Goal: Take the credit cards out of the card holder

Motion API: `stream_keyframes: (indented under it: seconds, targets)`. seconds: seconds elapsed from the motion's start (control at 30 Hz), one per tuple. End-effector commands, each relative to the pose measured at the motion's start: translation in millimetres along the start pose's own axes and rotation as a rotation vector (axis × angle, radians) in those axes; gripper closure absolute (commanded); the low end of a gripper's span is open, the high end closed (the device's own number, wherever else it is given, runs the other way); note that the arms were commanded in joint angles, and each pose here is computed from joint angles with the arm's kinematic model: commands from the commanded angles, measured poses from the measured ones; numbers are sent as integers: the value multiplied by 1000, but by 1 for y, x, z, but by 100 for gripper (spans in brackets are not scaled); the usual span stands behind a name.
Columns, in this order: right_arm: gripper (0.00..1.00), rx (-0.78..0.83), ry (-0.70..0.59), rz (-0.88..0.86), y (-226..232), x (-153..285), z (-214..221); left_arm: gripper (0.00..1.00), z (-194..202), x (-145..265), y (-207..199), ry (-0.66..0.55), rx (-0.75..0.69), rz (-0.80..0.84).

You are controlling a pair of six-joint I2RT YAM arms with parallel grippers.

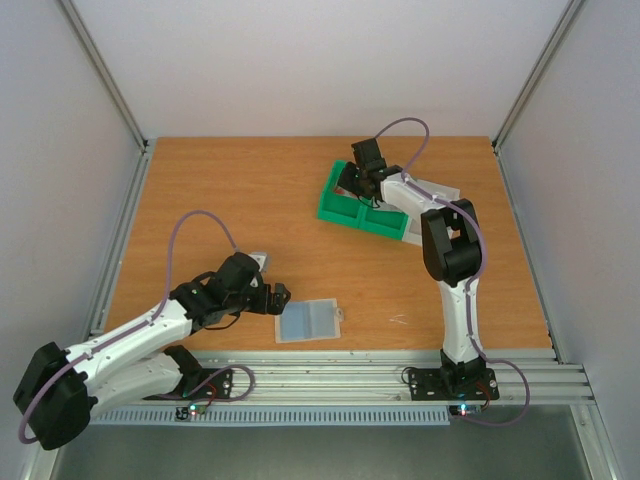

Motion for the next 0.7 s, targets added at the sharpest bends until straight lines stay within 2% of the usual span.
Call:
stream_keyframes:
  seconds: [0.0, 0.2, 0.33, 0.67]
  targets:
    - [98, 0, -10, 3, -2, -9, -8, 1, -12, 5, -11, -52, -5, 47]
    - [90, -11, 19, 23, -4, -10, -8, 1, -7, 2, -9, -32, 26, 56]
    - [80, -18, 24, 37, -4, -1, -10, 2, 0, -3, -5, -3, 62, 55]
    - [67, -3, 55, 69, 3, 39, -26, 11, 12, -11, -5, 90, 123, 65]
Point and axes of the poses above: each gripper's point midway between its finger pads, its own x axis back along the fingers, its own y axis along the line the jaws close on, z = x × y, the point moved 5 cm from there along x, back along the fingers, and after that the axes turned 9 degrees about x, right-handed, at the moved point
